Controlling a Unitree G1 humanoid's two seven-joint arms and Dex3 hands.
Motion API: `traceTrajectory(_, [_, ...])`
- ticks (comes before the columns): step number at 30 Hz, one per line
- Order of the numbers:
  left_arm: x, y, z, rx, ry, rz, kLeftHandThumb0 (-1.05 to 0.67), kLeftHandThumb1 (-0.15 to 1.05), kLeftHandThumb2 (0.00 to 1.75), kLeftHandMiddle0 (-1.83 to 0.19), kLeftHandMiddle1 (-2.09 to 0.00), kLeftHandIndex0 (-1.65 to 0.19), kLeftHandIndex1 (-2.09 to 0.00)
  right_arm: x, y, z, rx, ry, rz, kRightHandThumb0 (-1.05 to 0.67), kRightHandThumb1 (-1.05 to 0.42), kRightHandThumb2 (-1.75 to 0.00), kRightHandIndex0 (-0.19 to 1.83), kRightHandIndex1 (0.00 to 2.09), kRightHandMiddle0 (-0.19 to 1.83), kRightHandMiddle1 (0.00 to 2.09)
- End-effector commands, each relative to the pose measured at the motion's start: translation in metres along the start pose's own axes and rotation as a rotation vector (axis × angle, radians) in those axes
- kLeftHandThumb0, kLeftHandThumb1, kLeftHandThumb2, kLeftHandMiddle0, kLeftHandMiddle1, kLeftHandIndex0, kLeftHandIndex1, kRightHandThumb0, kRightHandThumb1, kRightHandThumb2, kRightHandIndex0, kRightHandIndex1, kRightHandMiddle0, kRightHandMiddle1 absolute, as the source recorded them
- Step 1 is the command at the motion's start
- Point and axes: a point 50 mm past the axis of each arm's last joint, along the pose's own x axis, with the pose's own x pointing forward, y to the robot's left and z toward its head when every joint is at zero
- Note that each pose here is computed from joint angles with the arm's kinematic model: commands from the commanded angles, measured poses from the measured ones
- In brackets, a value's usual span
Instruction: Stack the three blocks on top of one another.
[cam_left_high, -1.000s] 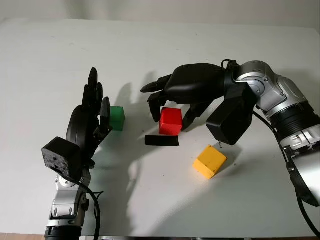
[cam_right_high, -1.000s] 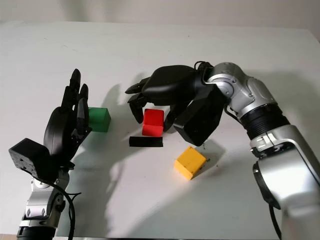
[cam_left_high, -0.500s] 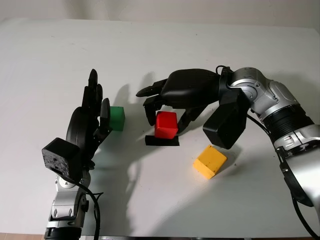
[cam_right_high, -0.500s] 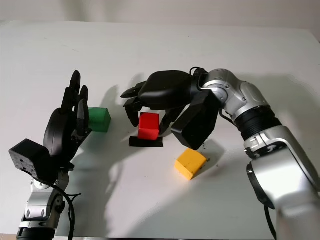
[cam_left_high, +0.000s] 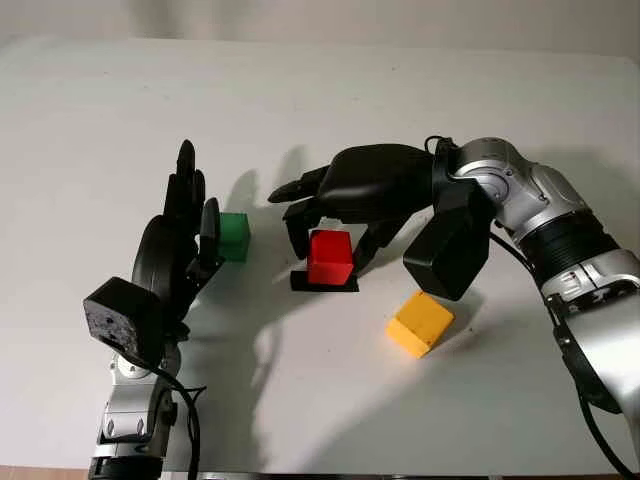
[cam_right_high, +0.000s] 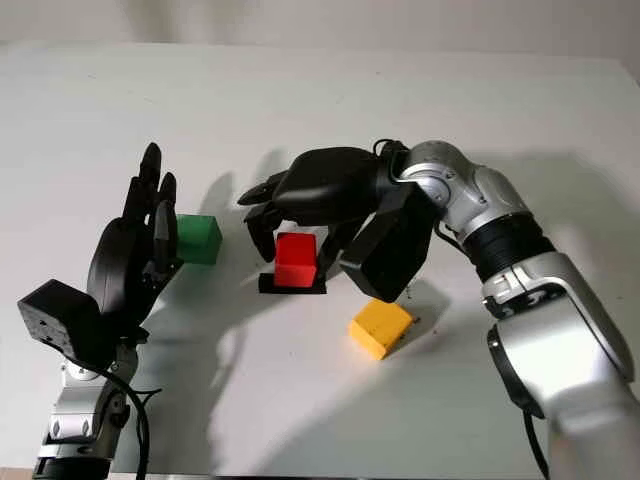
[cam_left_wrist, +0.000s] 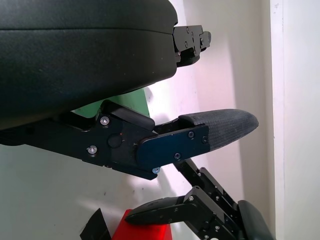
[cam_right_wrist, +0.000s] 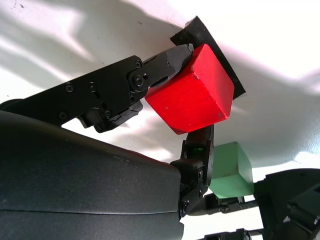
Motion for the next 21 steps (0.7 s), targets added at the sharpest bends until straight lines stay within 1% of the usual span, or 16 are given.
traceTrajectory(1, [-0.003,-0.0009,0.0006,-0.013,-0.002,0.0,-0.77,1.05,0.65,0.13,-0.05,0.14,-0.05,0.0015,-0.0046,0.0037,-0.012,-0.015,-0.015,-0.31,-1.0,-0.05,0.2,0.06,0.38,1.42])
traceTrajectory(5, [-0.0037,-0.0011,0.001,-0.017,-0.002,0.003,-0.76,1.05,0.64,0.12,-0.06,0.13,-0.06,0.001,-0.0024,0.0041,-0.015,-0.012,-0.001,-0.29,-1.0,-0.05,0.21,0.06,0.39,1.38])
traceTrajectory(8, [-0.0035,-0.0011,0.0012,-0.011,-0.006,0.004,-0.75,1.05,0.65,0.12,-0.05,0.13,-0.06,0.0011,0.0002,0.0035,0.001,-0.008,0.003,-0.33,-0.98,-0.05,0.21,0.06,0.4,1.36])
traceTrajectory(13, [-0.0032,-0.0009,0.0014,-0.003,-0.008,0.005,-0.75,1.05,0.65,0.12,-0.05,0.13,-0.06,0.002,0.0013,0.0044,-0.008,-0.012,0.008,-0.31,-0.99,-0.05,0.21,0.06,0.41,1.35])
traceTrajectory(15, [-0.0032,-0.0011,0.0015,-0.002,-0.006,0.004,-0.76,1.05,0.65,0.11,-0.06,0.12,-0.06,0.0024,0.0022,0.0049,-0.011,-0.018,0.003,-0.38,-0.97,-0.05,0.21,0.06,0.43,1.36])
traceTrajectory(21, [-0.003,-0.0017,0.0016,-0.006,-0.006,0.003,-0.76,1.05,0.64,0.11,-0.05,0.12,-0.05,0.0038,0.0041,0.0053,-0.017,-0.021,0.013,-0.45,-0.96,-0.05,0.19,0.05,0.4,1.43])
